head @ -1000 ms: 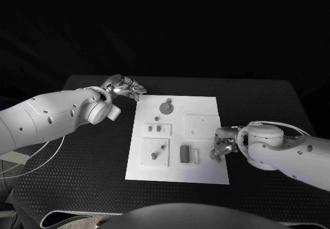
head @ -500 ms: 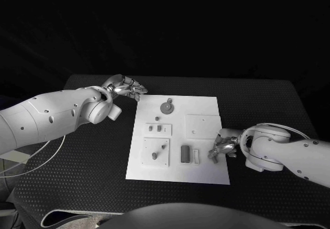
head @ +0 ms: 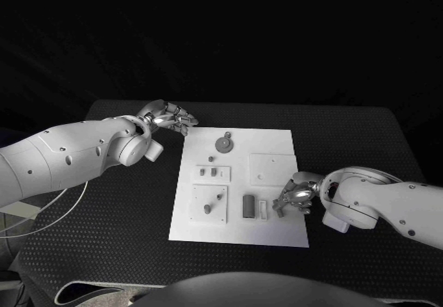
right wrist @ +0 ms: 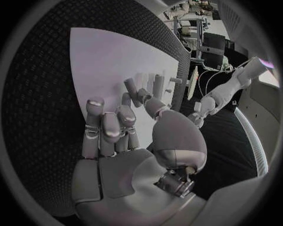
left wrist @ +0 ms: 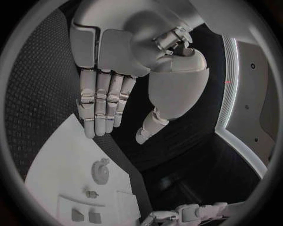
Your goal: Assemble the parts on the task board
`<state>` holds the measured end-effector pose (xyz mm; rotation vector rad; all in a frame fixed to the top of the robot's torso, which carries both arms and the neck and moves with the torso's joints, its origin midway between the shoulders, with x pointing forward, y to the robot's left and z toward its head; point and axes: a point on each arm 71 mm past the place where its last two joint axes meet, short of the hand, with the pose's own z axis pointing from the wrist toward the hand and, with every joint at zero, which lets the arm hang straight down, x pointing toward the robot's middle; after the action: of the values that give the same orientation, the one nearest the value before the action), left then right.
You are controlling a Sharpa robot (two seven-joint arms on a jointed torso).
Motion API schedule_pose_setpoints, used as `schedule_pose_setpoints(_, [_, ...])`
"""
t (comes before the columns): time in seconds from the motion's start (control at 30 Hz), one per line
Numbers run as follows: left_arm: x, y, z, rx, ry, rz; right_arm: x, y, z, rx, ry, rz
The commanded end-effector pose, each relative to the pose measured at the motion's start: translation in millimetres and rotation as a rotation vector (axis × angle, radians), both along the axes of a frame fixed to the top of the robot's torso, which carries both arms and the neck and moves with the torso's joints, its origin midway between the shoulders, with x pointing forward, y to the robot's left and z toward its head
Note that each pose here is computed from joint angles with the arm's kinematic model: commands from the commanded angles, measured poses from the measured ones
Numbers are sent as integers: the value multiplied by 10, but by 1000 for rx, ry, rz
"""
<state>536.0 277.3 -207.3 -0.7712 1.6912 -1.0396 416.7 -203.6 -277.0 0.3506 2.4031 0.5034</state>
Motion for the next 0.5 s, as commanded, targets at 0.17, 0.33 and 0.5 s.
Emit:
schedule_pose_setpoints(0.17, [-4,-29,7,-4,-1,-17,-23,95,0,35,20,-18])
schedule_pose_setpoints(0.33, [-4,-28,6,-3,0,-17,-22,133,9,44,9,-22])
schedule_pose_setpoints(0.5, [-5,-27,7,-3,-1,-17,-14,185,8,53,8,-23])
